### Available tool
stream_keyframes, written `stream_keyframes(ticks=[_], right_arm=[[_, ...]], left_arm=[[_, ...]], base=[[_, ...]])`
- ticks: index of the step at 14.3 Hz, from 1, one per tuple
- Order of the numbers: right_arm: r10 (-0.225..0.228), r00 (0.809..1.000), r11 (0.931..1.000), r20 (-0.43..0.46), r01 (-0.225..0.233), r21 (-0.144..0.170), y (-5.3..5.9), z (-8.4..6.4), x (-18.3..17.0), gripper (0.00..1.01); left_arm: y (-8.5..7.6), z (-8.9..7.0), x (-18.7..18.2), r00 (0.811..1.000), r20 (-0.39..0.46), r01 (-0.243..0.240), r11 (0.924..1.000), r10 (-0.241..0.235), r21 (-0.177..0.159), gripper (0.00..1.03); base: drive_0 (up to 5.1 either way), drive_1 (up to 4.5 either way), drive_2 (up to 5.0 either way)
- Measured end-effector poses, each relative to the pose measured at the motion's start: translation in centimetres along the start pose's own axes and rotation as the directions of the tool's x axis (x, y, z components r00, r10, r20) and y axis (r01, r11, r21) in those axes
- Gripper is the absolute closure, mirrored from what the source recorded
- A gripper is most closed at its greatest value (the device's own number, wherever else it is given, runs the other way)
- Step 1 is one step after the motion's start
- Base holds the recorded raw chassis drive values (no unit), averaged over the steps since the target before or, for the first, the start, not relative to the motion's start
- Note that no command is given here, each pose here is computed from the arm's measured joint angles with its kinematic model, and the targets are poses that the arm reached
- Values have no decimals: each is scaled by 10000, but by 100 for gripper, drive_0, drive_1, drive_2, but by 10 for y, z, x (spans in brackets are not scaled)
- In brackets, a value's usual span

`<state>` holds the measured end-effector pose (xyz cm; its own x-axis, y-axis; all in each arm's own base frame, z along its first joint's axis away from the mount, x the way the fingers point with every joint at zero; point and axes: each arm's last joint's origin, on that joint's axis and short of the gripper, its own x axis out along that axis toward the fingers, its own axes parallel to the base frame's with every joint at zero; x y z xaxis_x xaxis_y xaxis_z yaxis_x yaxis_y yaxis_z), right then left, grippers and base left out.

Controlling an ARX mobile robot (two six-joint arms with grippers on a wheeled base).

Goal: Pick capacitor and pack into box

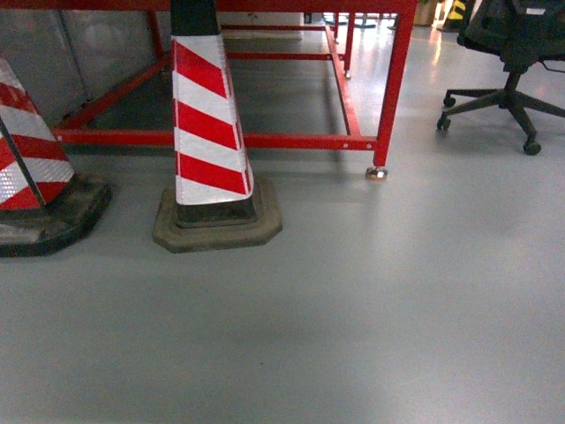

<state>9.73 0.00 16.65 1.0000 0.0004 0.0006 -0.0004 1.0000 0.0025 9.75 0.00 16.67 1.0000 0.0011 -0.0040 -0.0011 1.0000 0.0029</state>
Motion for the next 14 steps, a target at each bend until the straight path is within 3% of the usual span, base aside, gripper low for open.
stream_keyframes(ticks=[5,14], right_arm=[[0,10000,10000,19,0,0,0,0,0,3],[23,10000,10000,11,-23,0,0,0,0,3]], left_arm=[[0,0,0,10000,-8,4,10000,-4,0,60],[0,0,0,10000,4,0,10000,0,-4,60]], base=[[-498,247,247],[0,0,0]])
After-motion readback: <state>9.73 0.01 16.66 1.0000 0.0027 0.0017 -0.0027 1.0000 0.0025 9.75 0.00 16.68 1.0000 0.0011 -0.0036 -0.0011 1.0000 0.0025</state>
